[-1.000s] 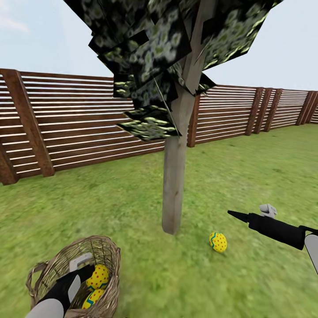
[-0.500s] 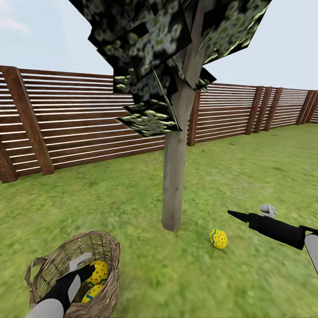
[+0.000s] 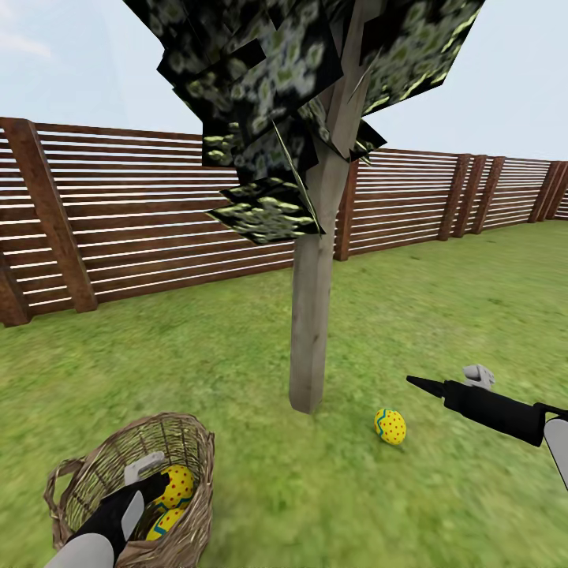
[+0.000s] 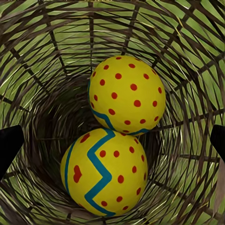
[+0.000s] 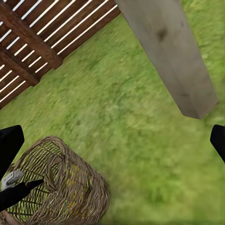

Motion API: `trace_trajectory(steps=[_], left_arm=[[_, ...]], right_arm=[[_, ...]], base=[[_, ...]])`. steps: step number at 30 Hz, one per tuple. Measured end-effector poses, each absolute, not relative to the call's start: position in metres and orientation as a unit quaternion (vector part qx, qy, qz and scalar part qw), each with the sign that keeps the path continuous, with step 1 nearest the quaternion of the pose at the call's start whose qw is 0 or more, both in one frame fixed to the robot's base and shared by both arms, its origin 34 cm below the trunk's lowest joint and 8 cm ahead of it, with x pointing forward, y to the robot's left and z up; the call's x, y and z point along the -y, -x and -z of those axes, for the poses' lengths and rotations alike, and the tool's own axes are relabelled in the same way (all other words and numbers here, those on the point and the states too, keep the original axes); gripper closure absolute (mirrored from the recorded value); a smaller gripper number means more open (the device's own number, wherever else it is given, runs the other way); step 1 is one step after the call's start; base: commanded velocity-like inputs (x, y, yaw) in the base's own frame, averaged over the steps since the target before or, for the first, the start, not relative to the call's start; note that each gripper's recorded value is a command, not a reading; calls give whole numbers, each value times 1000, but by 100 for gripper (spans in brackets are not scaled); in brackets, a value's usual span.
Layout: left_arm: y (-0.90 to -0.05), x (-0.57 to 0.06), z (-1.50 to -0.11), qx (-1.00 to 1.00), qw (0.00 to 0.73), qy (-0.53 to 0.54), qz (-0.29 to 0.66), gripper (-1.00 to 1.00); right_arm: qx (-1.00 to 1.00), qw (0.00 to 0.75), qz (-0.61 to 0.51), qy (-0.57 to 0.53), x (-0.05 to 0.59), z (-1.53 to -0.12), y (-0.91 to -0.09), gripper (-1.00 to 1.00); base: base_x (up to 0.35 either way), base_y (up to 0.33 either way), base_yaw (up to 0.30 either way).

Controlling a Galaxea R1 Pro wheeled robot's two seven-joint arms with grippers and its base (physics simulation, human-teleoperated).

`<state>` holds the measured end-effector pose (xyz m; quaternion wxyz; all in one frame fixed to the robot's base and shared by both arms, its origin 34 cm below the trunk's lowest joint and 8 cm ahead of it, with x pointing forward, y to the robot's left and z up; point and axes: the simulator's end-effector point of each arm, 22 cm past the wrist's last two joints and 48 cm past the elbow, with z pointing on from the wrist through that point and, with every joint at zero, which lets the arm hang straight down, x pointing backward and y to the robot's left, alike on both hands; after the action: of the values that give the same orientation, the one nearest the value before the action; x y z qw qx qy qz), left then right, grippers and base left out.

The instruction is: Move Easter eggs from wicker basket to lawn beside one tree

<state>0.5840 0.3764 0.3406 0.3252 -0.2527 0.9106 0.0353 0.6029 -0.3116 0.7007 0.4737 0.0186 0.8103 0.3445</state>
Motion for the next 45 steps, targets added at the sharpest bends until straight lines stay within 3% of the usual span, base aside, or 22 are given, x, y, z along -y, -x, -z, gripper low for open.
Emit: trace_trajectory(steps=[10, 30, 45], left_arm=[[-584, -376, -340, -911, 323, 252, -33, -100], [-616, -343, -385, -952, 185, 241, 36, -100], [-619, -365, -415, -968, 134, 211, 8, -100]], right_arm=[[-810, 473, -345, -18, 311, -701, -603, -100], [-811, 473, -344, -17, 311, -700, -603, -100], [-815, 463, -349, -5, 298, -695, -601, -100]], base=[[0, 0, 0], [0, 0, 0], [0, 0, 0]])
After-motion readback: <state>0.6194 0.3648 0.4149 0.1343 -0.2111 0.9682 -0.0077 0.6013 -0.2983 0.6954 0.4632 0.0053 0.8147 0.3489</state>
